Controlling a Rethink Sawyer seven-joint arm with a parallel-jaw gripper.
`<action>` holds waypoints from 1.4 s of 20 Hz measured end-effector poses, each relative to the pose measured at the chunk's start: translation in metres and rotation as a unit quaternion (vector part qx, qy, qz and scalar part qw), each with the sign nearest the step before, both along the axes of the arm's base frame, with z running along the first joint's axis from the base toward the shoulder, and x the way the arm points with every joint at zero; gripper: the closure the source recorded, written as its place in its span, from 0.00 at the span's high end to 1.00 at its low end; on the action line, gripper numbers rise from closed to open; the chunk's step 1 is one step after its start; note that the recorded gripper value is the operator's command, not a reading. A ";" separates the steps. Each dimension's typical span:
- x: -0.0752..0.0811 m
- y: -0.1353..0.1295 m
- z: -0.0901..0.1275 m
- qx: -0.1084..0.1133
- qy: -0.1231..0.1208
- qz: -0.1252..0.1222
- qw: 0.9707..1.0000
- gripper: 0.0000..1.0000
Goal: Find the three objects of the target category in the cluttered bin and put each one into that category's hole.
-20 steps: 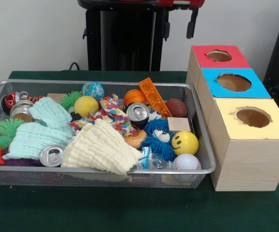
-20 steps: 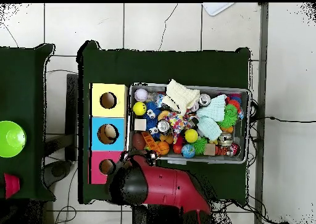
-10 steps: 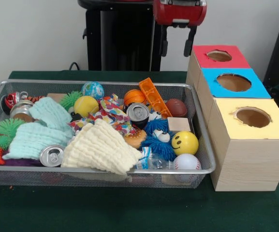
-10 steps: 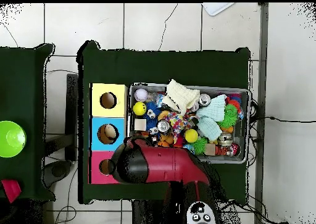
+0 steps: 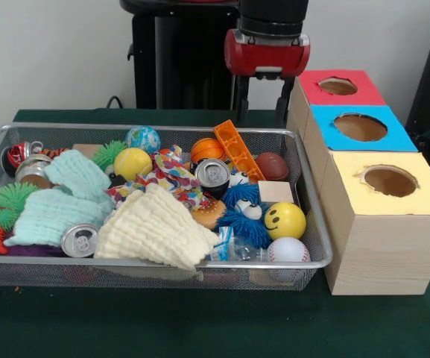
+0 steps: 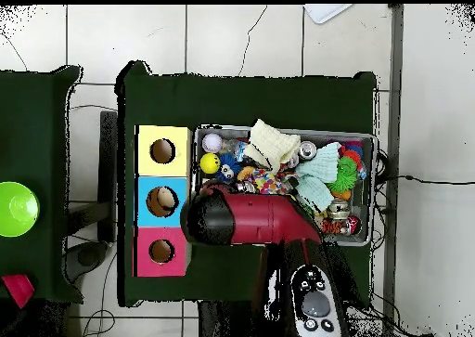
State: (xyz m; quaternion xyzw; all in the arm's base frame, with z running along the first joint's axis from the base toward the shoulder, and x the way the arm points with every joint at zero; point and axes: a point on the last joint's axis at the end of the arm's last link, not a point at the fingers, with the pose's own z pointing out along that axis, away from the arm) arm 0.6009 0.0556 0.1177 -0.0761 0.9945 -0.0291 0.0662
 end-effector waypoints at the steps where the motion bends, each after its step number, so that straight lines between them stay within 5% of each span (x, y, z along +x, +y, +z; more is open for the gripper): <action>1: 0.005 -0.001 -0.002 0.001 -0.002 -0.003 1.000 1.00; 11: 0.063 -0.013 -0.011 -0.003 -0.038 -0.004 0.999 1.00; 17: 0.095 -0.012 -0.018 -0.025 -0.066 0.043 0.997 1.00; 23: 0.115 0.002 -0.029 -0.041 -0.088 0.115 0.989 1.00; 28: 0.125 0.014 -0.043 -0.048 -0.101 0.181 0.977 1.00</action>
